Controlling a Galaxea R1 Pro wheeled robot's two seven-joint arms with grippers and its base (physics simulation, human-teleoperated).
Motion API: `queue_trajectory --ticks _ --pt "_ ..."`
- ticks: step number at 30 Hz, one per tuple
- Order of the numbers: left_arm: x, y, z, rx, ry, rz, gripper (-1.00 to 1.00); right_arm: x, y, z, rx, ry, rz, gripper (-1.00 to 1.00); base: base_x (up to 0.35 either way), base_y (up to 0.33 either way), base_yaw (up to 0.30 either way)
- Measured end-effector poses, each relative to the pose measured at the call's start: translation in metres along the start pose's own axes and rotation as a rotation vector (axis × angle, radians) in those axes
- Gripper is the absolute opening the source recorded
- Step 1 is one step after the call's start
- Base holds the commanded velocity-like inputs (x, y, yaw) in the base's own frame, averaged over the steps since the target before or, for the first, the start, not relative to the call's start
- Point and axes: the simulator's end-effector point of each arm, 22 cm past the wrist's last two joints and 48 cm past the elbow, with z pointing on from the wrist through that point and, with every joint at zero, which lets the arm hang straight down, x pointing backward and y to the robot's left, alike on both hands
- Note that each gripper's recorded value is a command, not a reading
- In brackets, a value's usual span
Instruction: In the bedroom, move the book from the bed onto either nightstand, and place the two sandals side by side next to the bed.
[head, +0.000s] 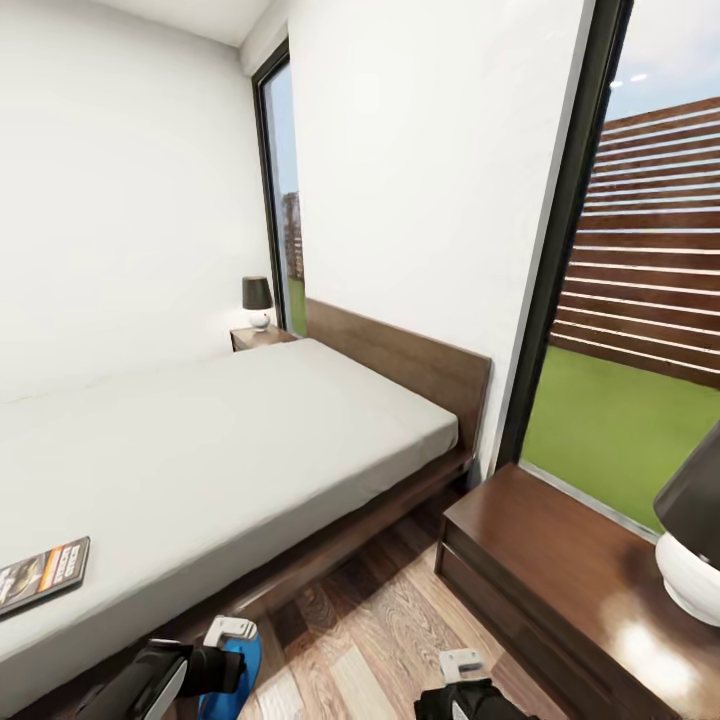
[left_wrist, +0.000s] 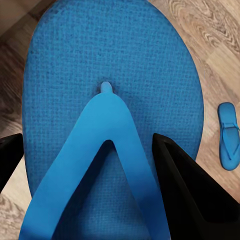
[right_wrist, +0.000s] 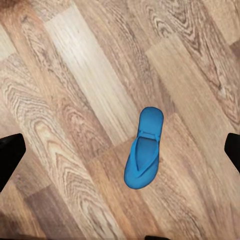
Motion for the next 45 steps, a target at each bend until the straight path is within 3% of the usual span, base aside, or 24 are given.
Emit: queue_trajectory --ticks 38,45 --pt "0.042 0.015 0.061 -0.011 -0.007 0.006 -1.0 0.012 -0.011 0.062 0.012 -0.027 0.004 1.0 0.0 0.0 0.0" --pt "0.051 0.027 0.073 -0.056 -0.007 0.005 -1.0 0.0 -0.017 0.071 0.031 -0.044 0.002 1.0 0.0 0.0 0.0"
